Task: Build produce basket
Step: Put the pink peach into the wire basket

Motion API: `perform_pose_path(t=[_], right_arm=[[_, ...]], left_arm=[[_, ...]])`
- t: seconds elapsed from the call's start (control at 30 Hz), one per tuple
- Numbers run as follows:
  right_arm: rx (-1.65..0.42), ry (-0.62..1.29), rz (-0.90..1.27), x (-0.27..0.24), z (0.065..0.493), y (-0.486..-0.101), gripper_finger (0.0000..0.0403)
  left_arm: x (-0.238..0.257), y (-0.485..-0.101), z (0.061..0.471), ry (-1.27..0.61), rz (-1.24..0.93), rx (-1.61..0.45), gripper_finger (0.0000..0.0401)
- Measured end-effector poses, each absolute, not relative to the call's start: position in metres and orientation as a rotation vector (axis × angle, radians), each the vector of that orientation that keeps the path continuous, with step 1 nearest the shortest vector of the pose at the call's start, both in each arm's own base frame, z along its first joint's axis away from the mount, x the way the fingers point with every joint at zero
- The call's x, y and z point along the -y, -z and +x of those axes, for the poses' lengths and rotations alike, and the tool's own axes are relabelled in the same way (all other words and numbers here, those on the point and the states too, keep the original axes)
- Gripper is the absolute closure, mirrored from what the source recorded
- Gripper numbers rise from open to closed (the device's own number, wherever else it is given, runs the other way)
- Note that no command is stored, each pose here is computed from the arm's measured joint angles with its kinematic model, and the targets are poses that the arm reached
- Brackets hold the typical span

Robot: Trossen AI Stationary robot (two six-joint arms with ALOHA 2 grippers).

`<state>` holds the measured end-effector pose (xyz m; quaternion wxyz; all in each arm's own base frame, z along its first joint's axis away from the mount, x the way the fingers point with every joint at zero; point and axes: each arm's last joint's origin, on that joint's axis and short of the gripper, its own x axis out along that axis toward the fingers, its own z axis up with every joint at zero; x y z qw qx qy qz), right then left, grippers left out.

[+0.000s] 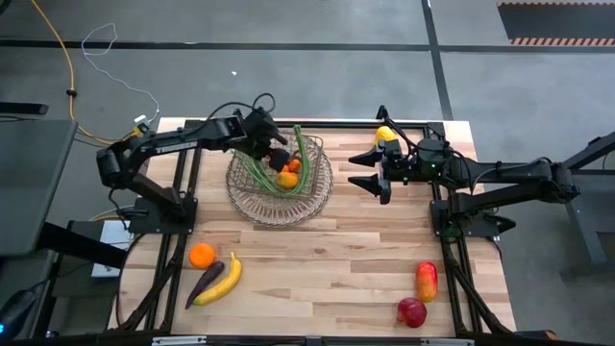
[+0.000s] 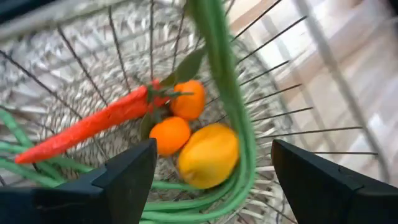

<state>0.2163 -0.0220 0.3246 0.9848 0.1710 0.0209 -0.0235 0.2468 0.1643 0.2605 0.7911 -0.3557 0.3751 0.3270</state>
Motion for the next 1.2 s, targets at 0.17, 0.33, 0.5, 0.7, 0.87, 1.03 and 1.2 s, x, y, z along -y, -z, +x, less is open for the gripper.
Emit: perform_pose_path(t=[0.17,0.33,0.5,0.7,0.87,1.03,1.2], right_arm=[[-0.042,0.047,0.343,0.022,0.216,-0.325,0.0084],[-0.042,0.047,0.344,0.022,0.216,-0.325,0.0084],[-0.042,0.047,0.344,0.022,0.216,-0.325,0.0084],[-0.042,0.047,0.344,0.022,0.216,-0.325,0.0084],[-0.042,0.047,0.344,0.022,0.216,-0.325,0.0084],[-0.042,0.047,0.340,0.022,0.216,-0.325,0.0084],[-0.040,0.059,0.339,0.022,0.216,-0.325,0.0084]], left_arm=[[-0.154,-0.285,0.235,-0.697,-0.714,-0.725,0.0096],[-0.146,-0.309,0.219,-0.754,-0.672,-0.615,0.0096],[-0.135,-0.337,0.203,-0.716,-0.595,-0.435,0.0096],[-0.123,-0.357,0.190,-0.569,-0.492,-0.183,0.0096],[-0.114,-0.360,0.185,-0.379,-0.422,-0.017,0.0096],[-0.109,-0.355,0.181,-0.280,-0.396,0.090,0.0096],[-0.103,-0.353,0.174,-0.217,-0.354,0.172,0.0096]])
